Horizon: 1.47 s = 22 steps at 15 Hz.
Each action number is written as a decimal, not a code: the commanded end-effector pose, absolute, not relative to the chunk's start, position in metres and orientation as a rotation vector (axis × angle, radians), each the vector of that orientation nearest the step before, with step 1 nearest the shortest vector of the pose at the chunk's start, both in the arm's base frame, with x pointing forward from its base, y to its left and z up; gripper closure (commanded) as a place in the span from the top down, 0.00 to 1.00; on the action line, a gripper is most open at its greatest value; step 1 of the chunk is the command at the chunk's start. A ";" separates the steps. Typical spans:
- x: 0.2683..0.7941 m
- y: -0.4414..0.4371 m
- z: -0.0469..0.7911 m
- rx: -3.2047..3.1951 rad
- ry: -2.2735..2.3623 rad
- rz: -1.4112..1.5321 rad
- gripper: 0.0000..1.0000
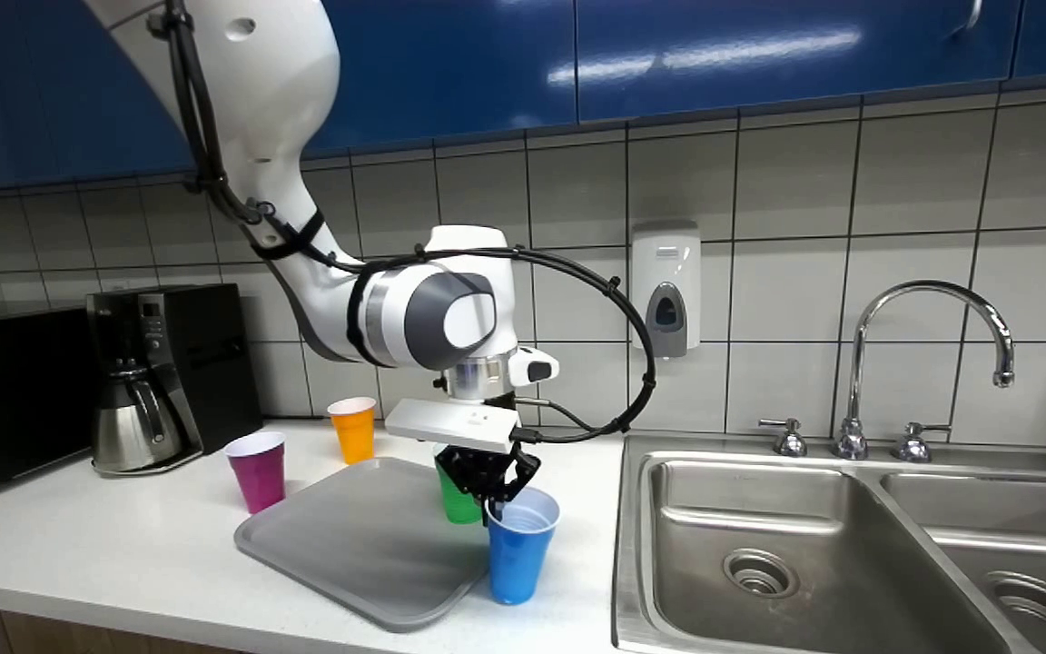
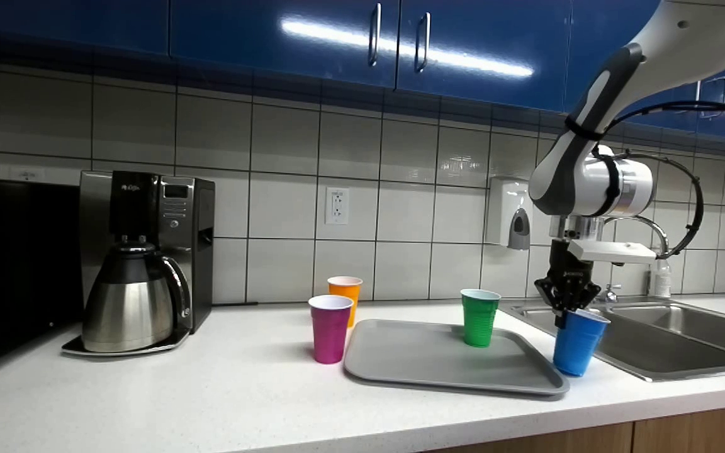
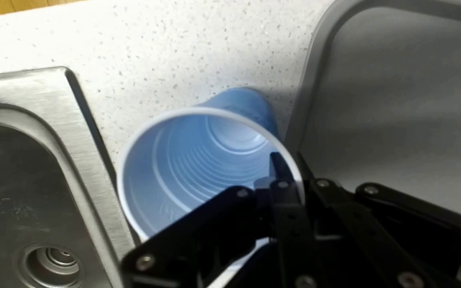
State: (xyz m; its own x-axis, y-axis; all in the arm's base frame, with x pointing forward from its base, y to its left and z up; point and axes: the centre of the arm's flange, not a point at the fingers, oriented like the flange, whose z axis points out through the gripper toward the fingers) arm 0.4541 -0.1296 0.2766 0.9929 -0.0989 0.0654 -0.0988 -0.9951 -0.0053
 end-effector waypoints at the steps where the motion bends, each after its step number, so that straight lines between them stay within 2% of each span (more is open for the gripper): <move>1: 0.459 -0.136 0.282 -3.141 0.153 -0.123 0.00; 14: 0.462 -0.109 0.332 -3.110 0.095 -0.230 0.01; 22: 0.452 -0.073 0.330 -3.122 -0.017 -0.212 0.01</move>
State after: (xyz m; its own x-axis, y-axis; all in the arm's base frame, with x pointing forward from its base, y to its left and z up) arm 0.4623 -0.0857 0.3261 0.9898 -0.0128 0.1418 -0.0107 -0.9998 -0.0151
